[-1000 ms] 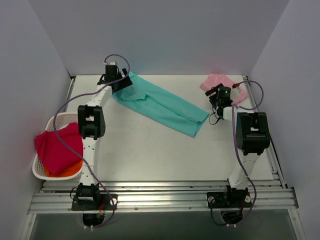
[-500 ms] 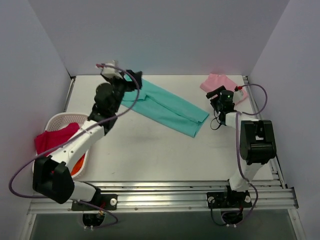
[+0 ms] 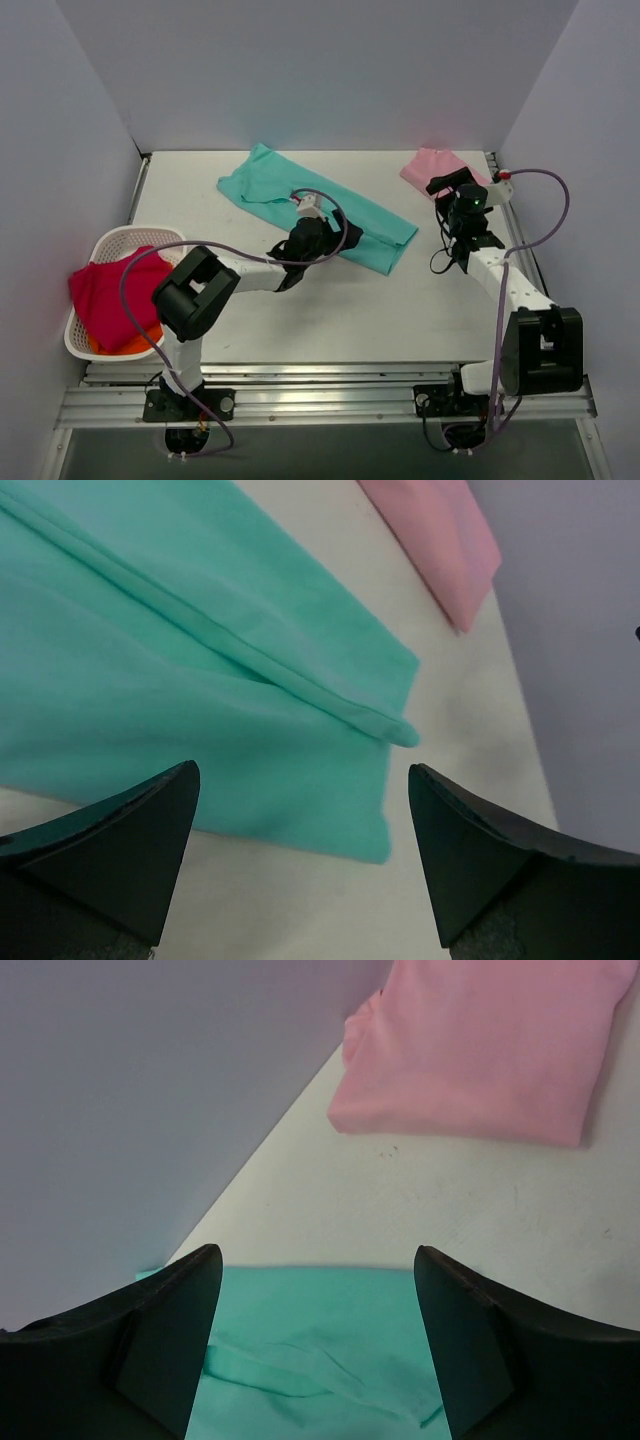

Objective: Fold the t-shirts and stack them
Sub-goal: Fold the tshirt

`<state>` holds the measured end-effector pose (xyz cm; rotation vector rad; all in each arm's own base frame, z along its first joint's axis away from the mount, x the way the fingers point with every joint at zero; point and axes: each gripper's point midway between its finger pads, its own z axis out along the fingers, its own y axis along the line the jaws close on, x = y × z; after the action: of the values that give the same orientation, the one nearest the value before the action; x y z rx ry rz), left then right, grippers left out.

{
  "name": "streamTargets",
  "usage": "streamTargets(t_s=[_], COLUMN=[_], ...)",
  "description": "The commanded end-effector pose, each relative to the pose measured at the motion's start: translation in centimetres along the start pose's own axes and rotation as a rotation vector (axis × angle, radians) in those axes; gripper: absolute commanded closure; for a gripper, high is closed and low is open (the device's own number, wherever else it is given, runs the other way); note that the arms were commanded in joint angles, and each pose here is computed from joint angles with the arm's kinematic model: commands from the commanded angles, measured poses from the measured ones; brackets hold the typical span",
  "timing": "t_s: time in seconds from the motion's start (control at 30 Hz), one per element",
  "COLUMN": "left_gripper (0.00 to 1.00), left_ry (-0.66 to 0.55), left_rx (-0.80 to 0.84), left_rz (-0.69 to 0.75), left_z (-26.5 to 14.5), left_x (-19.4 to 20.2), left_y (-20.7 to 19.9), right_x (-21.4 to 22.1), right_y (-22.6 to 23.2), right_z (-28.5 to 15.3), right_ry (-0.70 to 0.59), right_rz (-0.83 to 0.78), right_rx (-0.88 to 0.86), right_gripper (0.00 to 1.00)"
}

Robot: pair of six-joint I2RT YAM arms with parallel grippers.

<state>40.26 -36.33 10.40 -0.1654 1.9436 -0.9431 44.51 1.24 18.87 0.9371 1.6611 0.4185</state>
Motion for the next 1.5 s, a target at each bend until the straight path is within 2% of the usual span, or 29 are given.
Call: streamTargets(t_s=[0.0,0.07,0.1,0.2,0.5,0.83,1.13,1.2,1.23,1.3,1.33,1.4,1.43,1.47], left_gripper=[0.06,0.06,0.06,0.06,0.06,0.06,0.06,0.00,0.08,0.15,0.24,0.32,0.40,0.45], left_ry=[-0.038,-0.004,0.010,0.054,0.148,0.231,0.278,0.284,0.286,0.317,0.318,0.331,0.343,0.345], left_rx=[-0.105,-0.159,-0.145,-0.167,-0.225,-0.232,-0.242,-0.250,-0.246,-0.238,-0.230,-0.228,-0.224,-0.222], left_rz=[-0.158,-0.170,-0.180,-0.175,-0.203,-0.222,-0.236,-0.239,-0.243,-0.251,-0.259,-0.268,-0.273,-0.275], left_z=[0.7,0.3,0.1,-0.8,-2.9,-0.4,2.0,2.1,2.3,2.5,2.7,3.0,3.0,3.1], left_x=[0.4,2.1,2.7,4.5,9.2,12.7,14.1,14.3,14.3,15.0,15.0,15.5,15.8,15.8], left_y=[-4.4,-4.3,-5.7,-6.4,-5.0,-4.5,-3.7,-3.2,-3.2,-2.9,-2.8,-2.3,-2.2,-2.2], right_x=[-2.9,-3.7,-3.7,-4.1,-4.6,-4.7,-4.8,-4.6,-4.5,-4.4,-4.6,-5.0,-5.0,-5.0], right_y=[-0.6,-0.4,-0.7,-1.0,-1.7,-2.3,-3.0,-3.1,-3.1,-3.1,-3.4,-3.9,-4.0,-4.0], right_z=[-2.1,-2.8,-3.0,-3.5,-4.4,-4.5,-4.0,-3.9,-3.9,-3.8,-3.7,-3.5,-3.5,-3.5], right_ry=[-0.091,-0.107,-0.104,-0.117,-0.131,-0.136,-0.137,-0.132,-0.128,-0.125,-0.132,-0.136,-0.136,-0.136], right_rz=[-0.029,-0.031,-0.035,-0.036,-0.039,-0.039,-0.037,-0.036,-0.036,-0.033,-0.027,-0.023,-0.024,-0.023], right_rx=[0.051,0.054,0.065,0.076,0.096,0.111,0.123,0.122,0.120,0.116,0.121,0.132,0.133,0.133], right_gripper=[0.27,0.26,0.26,0.26,0.26,0.25,0.25,0.25,0.25,0.25,0.25,0.25,0.25,0.25])
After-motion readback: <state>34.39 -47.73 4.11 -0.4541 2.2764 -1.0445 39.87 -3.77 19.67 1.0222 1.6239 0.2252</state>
